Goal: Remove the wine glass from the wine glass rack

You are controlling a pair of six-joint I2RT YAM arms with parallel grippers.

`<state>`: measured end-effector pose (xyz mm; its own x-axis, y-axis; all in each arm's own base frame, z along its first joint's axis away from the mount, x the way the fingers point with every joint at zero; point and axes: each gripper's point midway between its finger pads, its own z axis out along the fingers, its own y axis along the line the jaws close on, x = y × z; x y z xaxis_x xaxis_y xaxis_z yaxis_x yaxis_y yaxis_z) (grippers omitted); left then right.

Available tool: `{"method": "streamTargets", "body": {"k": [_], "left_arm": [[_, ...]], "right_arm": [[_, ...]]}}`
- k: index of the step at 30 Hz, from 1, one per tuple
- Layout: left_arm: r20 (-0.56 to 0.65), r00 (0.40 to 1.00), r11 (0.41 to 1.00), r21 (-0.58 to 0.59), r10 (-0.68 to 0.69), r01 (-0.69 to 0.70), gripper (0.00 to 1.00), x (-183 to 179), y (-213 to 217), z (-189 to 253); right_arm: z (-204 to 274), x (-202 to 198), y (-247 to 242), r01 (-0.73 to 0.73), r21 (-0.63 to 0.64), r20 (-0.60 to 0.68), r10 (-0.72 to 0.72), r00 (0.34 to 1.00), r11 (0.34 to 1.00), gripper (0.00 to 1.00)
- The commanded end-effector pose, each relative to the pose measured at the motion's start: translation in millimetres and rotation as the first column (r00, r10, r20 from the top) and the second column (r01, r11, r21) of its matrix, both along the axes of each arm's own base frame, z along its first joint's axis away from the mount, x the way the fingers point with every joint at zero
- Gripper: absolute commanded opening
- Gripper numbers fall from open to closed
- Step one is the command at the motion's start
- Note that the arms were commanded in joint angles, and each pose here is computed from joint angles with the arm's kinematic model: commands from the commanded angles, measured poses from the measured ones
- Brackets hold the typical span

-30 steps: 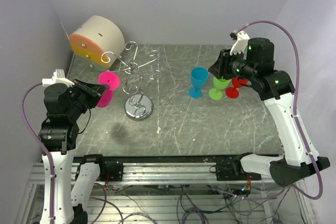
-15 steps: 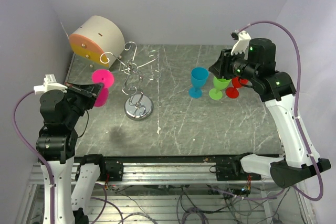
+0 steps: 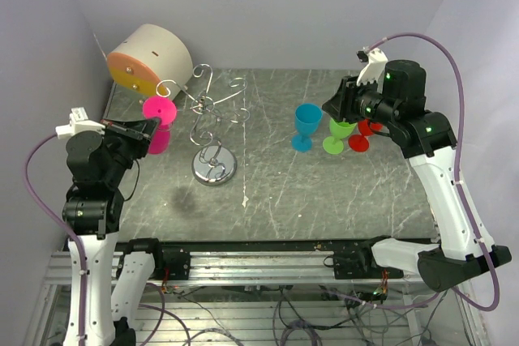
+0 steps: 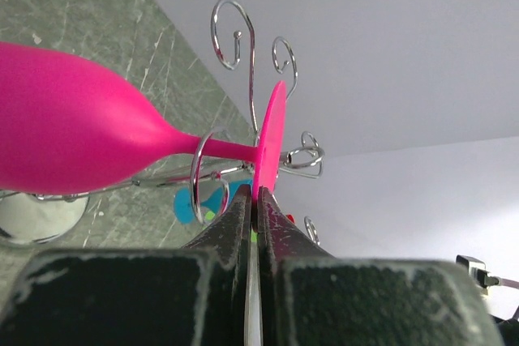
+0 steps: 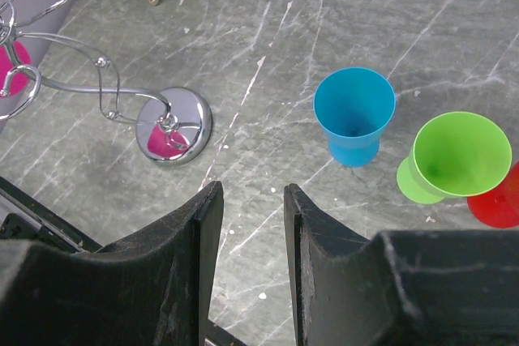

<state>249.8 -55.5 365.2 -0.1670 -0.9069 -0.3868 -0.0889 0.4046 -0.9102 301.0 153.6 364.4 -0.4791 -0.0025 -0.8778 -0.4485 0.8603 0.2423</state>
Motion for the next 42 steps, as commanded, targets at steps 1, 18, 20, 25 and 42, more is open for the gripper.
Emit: {"method": "streamTargets", "body": {"k": [1,18,20,25,42], "left_arm": [[0.096,0.994,0.999,-0.020,-0.044,0.046,0.07,12.1,-8.6,21.1],[0.054,0.945,0.936,-0.131,-0.323,0.328,0.07,-21.8,-56.7,21.2],[0.065,0.944,0.934,-0.138,-0.323,0.329,0.07,-33.7,-57.2,24.7],[0.071,0.963,0.956,-0.119,-0.260,0.267,0.07,-64.7,-48.2,35.6],[0.562,0.777,0.937,-0.008,-0.284,0.349,0.07,-149.0,-55.4,179.8]], "right_arm": [[10.2,-0.9,1.9,-0.018,0.010,0.046,0.017,0.999,1.000,0.36],[12.7,0.1,5.2,-0.030,0.020,0.044,0.029,0.999,0.999,0.36],[14.9,-1.3,7.5,-0.043,0.029,0.044,0.041,0.998,0.999,0.36],[21.9,-5.8,13.8,-0.078,0.056,0.047,0.076,0.996,0.995,0.36],[80.2,-48.1,54.1,-0.377,0.226,0.200,0.336,0.921,0.898,0.37]]}}
